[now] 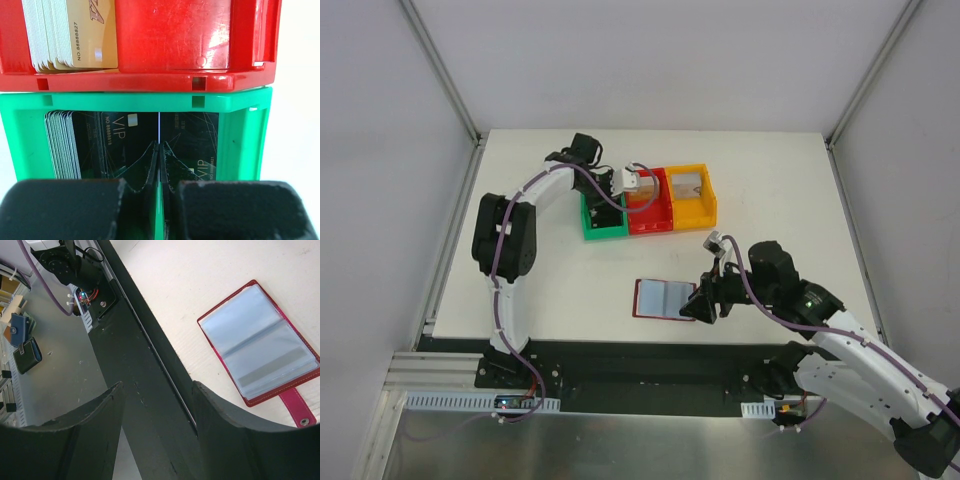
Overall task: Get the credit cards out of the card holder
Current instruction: Place the credit card in the storage box, then remove the credit card from the card holder.
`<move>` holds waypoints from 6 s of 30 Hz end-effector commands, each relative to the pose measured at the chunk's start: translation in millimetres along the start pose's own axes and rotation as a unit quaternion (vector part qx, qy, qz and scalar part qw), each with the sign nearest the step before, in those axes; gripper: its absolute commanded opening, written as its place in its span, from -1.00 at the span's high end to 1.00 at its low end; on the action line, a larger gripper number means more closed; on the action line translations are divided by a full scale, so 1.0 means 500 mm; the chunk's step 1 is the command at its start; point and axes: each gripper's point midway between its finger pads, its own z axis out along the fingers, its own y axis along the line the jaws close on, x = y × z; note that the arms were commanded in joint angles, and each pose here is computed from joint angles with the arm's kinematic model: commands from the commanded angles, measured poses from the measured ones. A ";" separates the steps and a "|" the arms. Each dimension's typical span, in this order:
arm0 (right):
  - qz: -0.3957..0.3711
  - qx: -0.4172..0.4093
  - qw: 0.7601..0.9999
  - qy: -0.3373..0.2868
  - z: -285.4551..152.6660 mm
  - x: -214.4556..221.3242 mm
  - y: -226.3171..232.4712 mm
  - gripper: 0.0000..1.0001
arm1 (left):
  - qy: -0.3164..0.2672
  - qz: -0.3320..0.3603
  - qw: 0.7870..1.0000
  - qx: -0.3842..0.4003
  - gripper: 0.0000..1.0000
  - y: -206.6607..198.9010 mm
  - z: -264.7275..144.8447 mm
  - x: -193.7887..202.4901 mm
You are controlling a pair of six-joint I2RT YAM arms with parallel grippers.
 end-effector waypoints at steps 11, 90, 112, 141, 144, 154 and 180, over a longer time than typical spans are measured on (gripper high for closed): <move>-0.010 -0.004 1.000 -0.018 0.000 -0.026 0.007 -0.16 | 0.013 0.015 1.000 -0.018 1.00 0.040 -0.002 0.013; 0.010 0.103 0.993 -0.052 -0.002 -0.032 -0.073 -0.32 | -0.043 -0.047 0.963 -0.262 0.44 -0.108 -0.201 -0.264; 0.188 0.292 0.937 -0.040 0.020 0.074 -0.251 -0.25 | -0.270 -0.559 0.780 0.078 -0.98 -0.435 -0.124 -0.235; 0.252 0.340 0.906 -0.013 0.043 0.163 -0.320 0.14 | -0.154 -0.601 0.780 0.079 -0.93 -0.532 -0.041 -0.242; 0.254 0.325 0.911 -0.006 0.053 0.161 -0.312 0.20 | -0.138 -0.591 0.792 0.070 -0.86 -0.545 -0.022 -0.242; 0.249 0.307 0.918 -0.022 0.060 0.149 -0.304 0.50 | -0.107 -0.582 0.805 0.044 -0.62 -0.547 0.003 -0.226; 0.162 0.263 0.949 -0.056 0.002 0.031 -0.224 0.99 | -0.100 -0.602 0.789 -0.076 -0.98 -0.499 -0.013 -0.164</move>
